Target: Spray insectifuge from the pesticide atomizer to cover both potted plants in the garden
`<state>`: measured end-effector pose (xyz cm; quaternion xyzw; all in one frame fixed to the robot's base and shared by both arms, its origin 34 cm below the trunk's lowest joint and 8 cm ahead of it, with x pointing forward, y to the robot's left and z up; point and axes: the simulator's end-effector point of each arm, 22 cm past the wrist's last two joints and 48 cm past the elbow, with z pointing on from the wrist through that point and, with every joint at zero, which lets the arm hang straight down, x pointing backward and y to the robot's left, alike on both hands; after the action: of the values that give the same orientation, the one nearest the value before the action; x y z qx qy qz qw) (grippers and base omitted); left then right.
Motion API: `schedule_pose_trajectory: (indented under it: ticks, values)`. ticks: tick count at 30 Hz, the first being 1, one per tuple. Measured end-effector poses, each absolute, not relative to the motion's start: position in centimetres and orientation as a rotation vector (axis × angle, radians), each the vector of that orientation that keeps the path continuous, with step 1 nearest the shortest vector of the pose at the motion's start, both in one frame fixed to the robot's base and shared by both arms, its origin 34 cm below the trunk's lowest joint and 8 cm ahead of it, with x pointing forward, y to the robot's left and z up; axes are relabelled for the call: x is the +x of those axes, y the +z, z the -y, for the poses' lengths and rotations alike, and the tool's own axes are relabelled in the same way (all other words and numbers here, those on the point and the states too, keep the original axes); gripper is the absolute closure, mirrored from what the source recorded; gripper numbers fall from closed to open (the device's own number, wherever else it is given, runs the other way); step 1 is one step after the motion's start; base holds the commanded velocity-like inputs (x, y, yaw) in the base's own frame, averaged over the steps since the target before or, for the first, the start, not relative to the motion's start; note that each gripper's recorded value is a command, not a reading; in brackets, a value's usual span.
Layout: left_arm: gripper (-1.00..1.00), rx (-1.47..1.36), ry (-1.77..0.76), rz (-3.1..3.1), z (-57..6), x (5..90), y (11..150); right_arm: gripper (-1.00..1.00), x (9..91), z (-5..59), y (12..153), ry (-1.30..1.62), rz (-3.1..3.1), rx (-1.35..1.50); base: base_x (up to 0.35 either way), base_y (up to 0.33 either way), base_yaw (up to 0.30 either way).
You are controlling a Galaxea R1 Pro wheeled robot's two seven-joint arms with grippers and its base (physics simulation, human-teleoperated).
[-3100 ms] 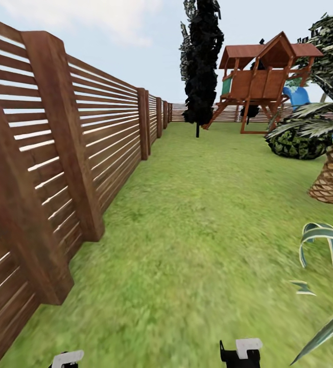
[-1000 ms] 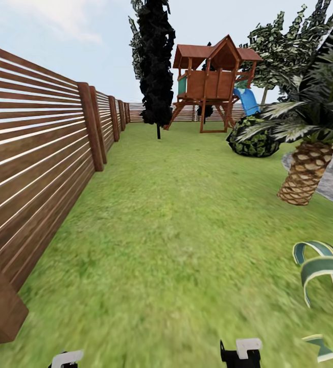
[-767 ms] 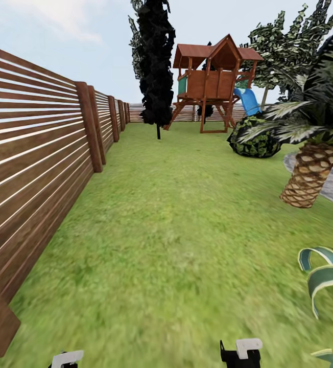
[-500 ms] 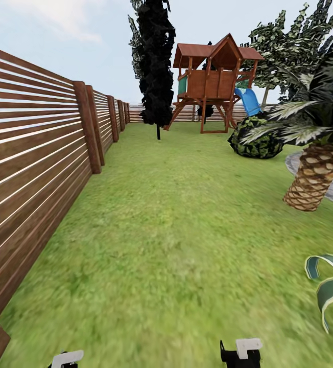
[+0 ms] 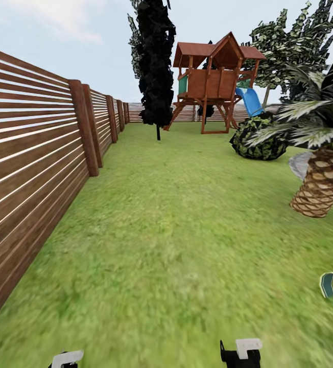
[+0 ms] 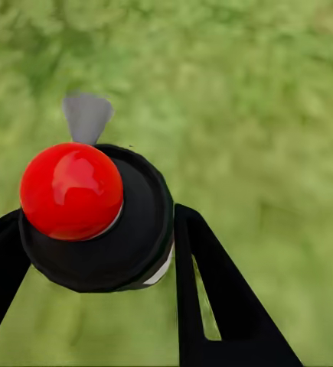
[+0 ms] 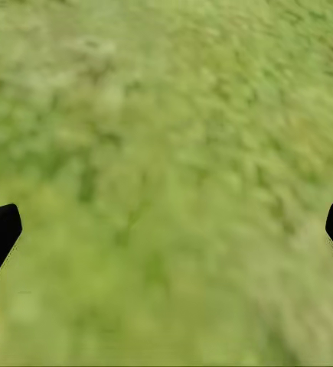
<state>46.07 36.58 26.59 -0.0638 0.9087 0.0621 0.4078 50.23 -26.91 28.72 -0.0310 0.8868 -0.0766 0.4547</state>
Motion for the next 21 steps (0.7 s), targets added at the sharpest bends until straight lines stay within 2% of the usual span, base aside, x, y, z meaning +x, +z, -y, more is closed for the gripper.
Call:
schedule_pose_trajectory:
  ticks: [21]
  values:
    - [1.00, -0.161, 0.156, -2.291, -36.52, 46.07, 26.58, -1.00, 50.22, 26.91, 28.71, -0.189, -2.188, -0.077, 0.339, 0.000, 0.000]
